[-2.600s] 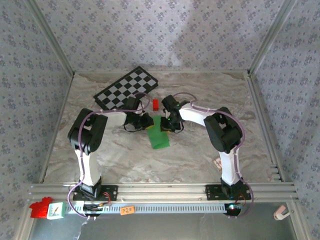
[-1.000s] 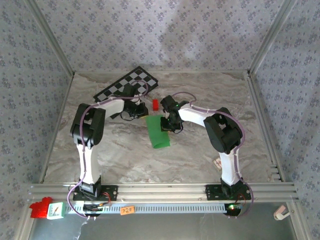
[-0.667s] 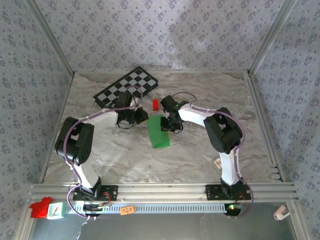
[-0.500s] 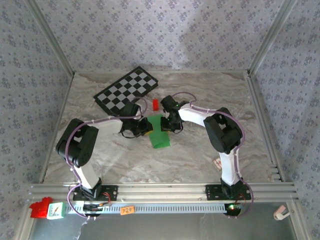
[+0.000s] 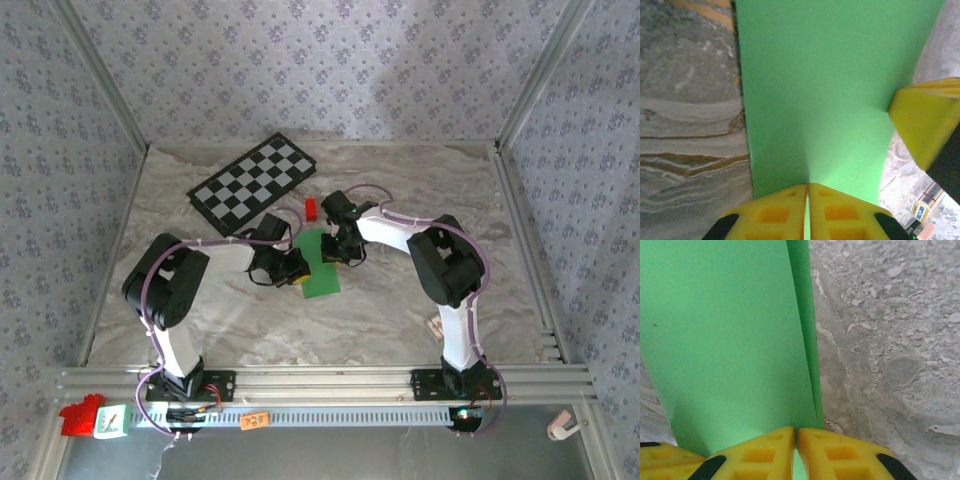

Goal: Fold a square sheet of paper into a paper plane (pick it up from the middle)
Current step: First fold the square sheet of paper in half at the center of the table.

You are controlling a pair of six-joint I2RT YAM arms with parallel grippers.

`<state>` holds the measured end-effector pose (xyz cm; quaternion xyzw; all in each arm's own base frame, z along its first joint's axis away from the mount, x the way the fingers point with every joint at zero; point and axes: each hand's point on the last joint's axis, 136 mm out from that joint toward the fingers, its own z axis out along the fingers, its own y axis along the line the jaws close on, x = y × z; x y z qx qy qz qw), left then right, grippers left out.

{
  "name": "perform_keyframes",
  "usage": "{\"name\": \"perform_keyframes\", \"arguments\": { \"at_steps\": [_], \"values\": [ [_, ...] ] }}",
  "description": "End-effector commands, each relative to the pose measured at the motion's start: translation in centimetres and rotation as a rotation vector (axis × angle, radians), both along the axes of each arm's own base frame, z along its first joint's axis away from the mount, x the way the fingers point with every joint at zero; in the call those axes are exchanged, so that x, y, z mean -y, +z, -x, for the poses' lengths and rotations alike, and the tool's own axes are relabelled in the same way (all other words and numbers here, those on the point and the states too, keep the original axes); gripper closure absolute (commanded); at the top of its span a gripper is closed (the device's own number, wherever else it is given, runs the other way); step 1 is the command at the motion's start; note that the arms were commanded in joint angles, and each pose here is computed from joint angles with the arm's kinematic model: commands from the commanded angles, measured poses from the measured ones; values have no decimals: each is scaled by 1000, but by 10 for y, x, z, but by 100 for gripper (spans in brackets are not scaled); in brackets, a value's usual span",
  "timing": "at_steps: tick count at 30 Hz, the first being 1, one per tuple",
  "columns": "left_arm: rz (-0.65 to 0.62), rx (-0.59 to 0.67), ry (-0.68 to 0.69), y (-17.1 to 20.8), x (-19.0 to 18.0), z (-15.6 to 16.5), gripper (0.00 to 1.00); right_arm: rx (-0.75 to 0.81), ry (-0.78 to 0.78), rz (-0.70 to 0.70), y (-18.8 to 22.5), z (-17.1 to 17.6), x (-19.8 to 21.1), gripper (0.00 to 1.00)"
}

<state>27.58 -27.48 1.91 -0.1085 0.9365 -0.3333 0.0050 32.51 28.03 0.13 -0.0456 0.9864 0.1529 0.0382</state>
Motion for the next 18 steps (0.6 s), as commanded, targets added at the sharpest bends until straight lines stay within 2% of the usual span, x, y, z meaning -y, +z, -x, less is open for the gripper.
{"name": "perform_keyframes", "arguments": {
  "at_steps": [1,4,6,8,14,18],
  "values": [
    [-108,-50,-16,-20,-20,18,89,-264,-26,400,-88,68,91,83],
    [-204,-76,-41,-34,-45,36,90,-268,-27,404,-88,69,92,83],
    [-222,-79,-53,-34,-56,42,90,-268,-27,405,-88,68,93,83],
    [-184,-54,-55,-21,-55,40,90,-266,-27,408,-87,68,93,83],
    [-8,112,-48,45,-19,11,89,-262,-30,411,-86,66,94,83],
    [59,150,-33,60,-1,2,89,-267,-33,401,-87,65,92,83]
  ]
}}
